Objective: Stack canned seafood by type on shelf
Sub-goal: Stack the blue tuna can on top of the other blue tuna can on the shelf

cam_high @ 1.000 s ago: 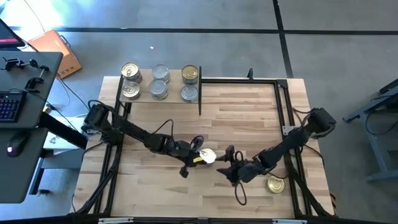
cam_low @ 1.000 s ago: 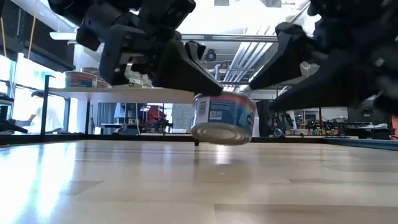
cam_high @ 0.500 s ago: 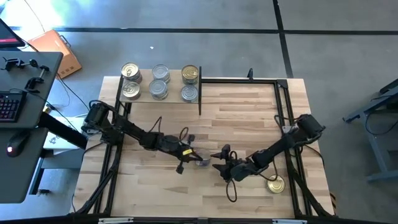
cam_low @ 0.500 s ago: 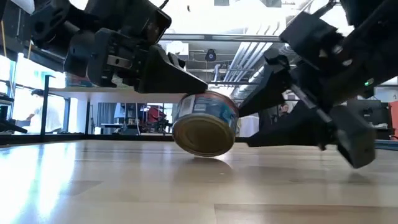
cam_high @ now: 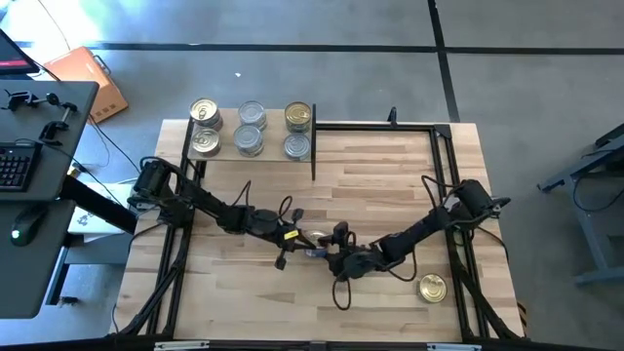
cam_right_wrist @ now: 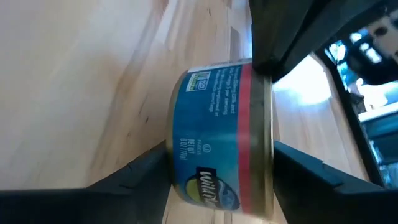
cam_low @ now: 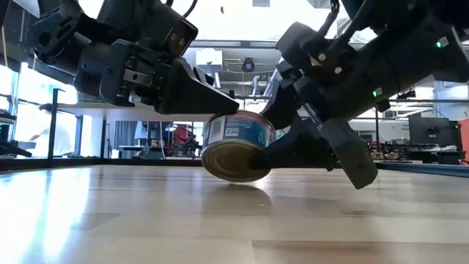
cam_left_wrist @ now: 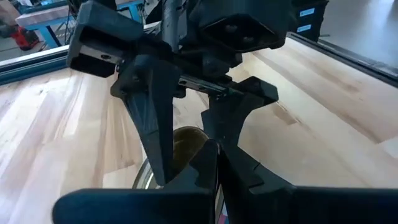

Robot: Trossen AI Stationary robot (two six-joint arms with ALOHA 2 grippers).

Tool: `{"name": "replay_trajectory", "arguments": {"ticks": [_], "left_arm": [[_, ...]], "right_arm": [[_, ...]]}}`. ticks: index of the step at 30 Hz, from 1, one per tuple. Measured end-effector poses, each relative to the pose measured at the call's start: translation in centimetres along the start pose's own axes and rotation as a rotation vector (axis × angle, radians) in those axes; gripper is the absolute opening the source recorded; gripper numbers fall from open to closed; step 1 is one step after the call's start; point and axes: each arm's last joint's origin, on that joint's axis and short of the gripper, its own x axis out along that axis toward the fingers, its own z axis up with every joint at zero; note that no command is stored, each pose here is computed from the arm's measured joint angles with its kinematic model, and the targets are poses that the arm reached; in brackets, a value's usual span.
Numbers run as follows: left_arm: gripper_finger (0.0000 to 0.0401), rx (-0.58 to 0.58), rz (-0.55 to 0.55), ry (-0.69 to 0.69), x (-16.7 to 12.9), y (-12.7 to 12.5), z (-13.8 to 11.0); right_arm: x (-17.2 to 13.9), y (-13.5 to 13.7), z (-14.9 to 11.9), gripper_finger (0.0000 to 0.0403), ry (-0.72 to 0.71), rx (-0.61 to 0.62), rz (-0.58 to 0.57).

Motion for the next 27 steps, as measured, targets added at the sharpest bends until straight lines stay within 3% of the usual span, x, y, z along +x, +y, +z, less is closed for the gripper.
{"name": "replay_trajectory", "arguments": {"ticks": [6,12,17,21,27], "left_arm": [[0.0000,0.011,0.021,0.006,0.0,0.1,0.0],[0.0000,0.056,0.051,0.049,-0.2,-0.5,0.1],[0.0001,0.145,0.169,0.123,-1.2,-1.3,1.2],[0.0002,0.245,0.163,0.139,-2.2,-2.1,2.3],[0.0054,0.358,0.144,0.169,-2.1,-2.5,2.1]], "right_arm": [[-0.3,0.3,0.2,0.0171,0.071,0.062,-0.032],[-0.6,0.4,1.8,0.0171,0.107,0.064,-0.028],[-0.5,-1.1,3.5,0.0171,0.263,0.180,-0.001],[-0.3,-2.8,4.3,0.0171,0.374,0.268,0.041],[1.0,-5.0,4.6,0.0171,0.401,0.380,0.115]]}}
